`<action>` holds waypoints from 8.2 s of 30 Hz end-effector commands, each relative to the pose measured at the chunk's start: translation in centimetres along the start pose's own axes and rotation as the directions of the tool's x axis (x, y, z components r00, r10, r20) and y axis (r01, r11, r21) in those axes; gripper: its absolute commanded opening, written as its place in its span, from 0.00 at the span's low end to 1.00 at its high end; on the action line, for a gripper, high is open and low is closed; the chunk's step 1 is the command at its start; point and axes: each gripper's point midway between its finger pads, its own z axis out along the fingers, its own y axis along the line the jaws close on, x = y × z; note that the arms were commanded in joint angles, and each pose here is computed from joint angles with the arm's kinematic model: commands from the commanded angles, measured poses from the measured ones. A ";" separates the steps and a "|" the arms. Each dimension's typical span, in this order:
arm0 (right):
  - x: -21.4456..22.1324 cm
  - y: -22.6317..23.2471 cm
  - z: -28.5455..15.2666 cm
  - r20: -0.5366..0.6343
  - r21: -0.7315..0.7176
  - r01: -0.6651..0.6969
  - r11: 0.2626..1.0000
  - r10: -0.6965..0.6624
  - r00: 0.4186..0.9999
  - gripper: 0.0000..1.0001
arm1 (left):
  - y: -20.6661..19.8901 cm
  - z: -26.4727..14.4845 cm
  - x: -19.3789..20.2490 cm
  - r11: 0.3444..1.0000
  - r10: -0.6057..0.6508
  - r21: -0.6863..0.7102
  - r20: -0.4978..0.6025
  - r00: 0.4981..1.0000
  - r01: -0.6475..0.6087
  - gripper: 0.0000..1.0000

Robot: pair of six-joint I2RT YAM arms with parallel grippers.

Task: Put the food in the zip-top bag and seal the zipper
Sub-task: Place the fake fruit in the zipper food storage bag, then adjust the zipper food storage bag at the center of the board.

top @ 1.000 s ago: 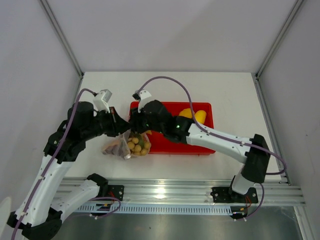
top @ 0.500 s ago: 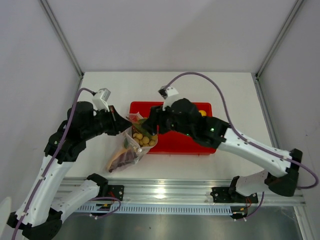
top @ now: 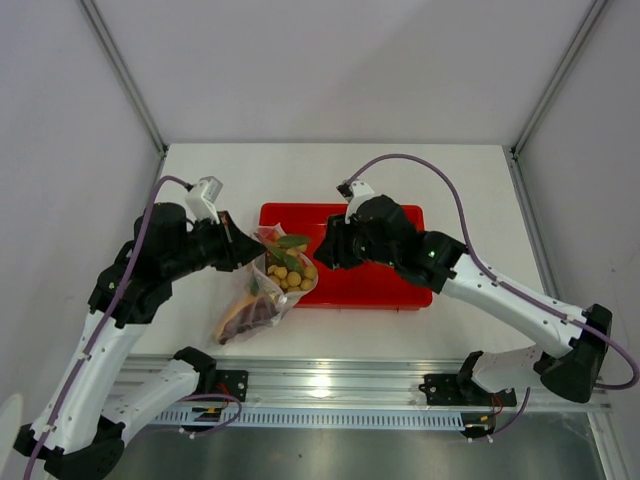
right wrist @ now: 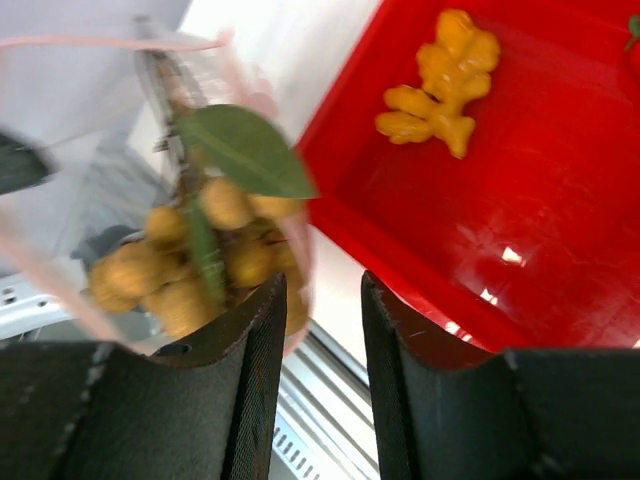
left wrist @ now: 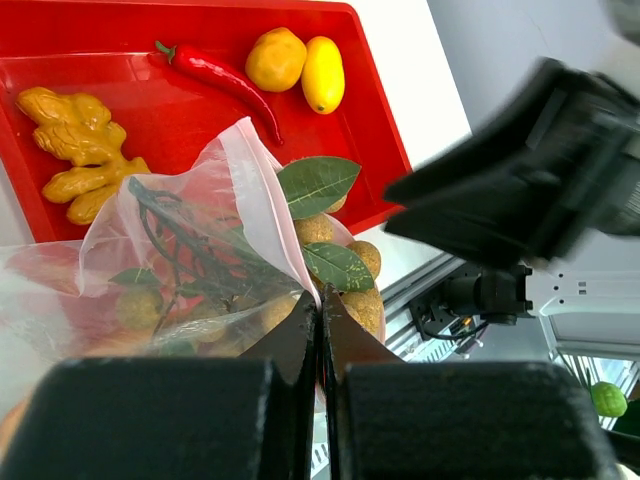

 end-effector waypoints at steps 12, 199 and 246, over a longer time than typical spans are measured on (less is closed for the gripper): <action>1.4 1.0 2.0 -0.088 -0.232 0.053 0.971 -0.075 0.993 0.37 | -1.8 -0.2 -0.8 0.996 0.018 0.089 0.027 0.999 -0.020 0.01; -9.2 11.0 12.2 0.006 -0.203 0.102 0.974 -0.103 0.995 0.00 | 3.7 -7.2 -3.6 0.974 0.018 -0.221 0.312 0.950 0.054 0.01; 0.4 -11.0 17.4 -0.182 -0.036 -0.096 0.995 0.088 0.979 0.68 | 5.4 -5.2 -4.3 0.961 0.072 -0.278 0.265 0.962 0.005 0.00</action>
